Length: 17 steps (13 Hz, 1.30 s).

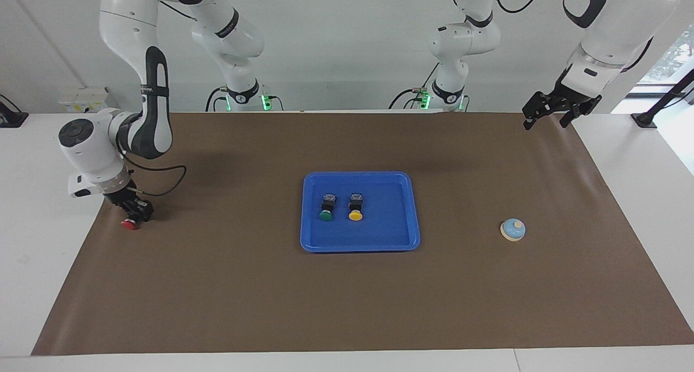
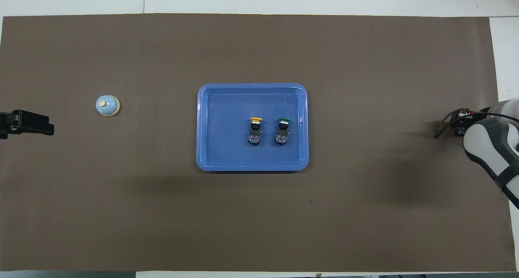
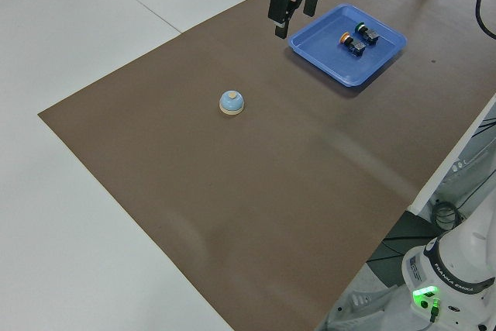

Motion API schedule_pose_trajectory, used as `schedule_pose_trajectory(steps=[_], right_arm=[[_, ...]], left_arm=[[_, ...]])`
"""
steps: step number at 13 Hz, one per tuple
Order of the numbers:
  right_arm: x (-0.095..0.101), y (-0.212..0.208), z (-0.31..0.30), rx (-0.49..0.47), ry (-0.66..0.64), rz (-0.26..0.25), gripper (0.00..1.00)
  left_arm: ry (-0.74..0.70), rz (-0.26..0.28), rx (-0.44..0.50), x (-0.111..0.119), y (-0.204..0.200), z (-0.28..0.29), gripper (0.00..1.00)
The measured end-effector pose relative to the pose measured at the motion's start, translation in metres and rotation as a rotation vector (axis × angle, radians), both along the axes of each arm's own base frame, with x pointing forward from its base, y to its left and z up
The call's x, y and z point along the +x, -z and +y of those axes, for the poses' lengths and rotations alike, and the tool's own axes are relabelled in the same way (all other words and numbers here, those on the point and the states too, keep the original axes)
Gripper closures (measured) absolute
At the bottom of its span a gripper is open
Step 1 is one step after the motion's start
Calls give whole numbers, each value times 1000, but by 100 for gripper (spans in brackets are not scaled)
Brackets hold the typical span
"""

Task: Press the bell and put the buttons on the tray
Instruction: 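Open the right gripper and move it to the red-capped button, then grasp the red button and carry it over the tray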

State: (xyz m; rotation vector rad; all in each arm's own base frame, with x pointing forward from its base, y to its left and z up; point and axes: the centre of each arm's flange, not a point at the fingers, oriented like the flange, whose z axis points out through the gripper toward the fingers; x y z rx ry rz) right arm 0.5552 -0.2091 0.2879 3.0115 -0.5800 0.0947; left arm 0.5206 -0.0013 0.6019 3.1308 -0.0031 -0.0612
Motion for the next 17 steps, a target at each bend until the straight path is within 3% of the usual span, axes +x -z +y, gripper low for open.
schedule_pose_trajectory(steps=[1, 5, 10, 14, 17], right_arm=[[1, -1, 4, 1, -7, 4, 59], [21, -32, 44, 12, -74, 48, 59], [66, -126, 193, 18, -130, 98, 59], [66, -164, 341, 59, -136, 128, 59], [49, -173, 449, 93, -87, 139, 59]], left_arm=[[0, 0, 0, 0, 0, 0, 0], [0, 0, 0, 0, 0, 0, 0], [0, 0, 0, 0, 0, 0, 0], [0, 0, 0, 0, 0, 0, 0], [0, 0, 0, 0, 0, 0, 0]])
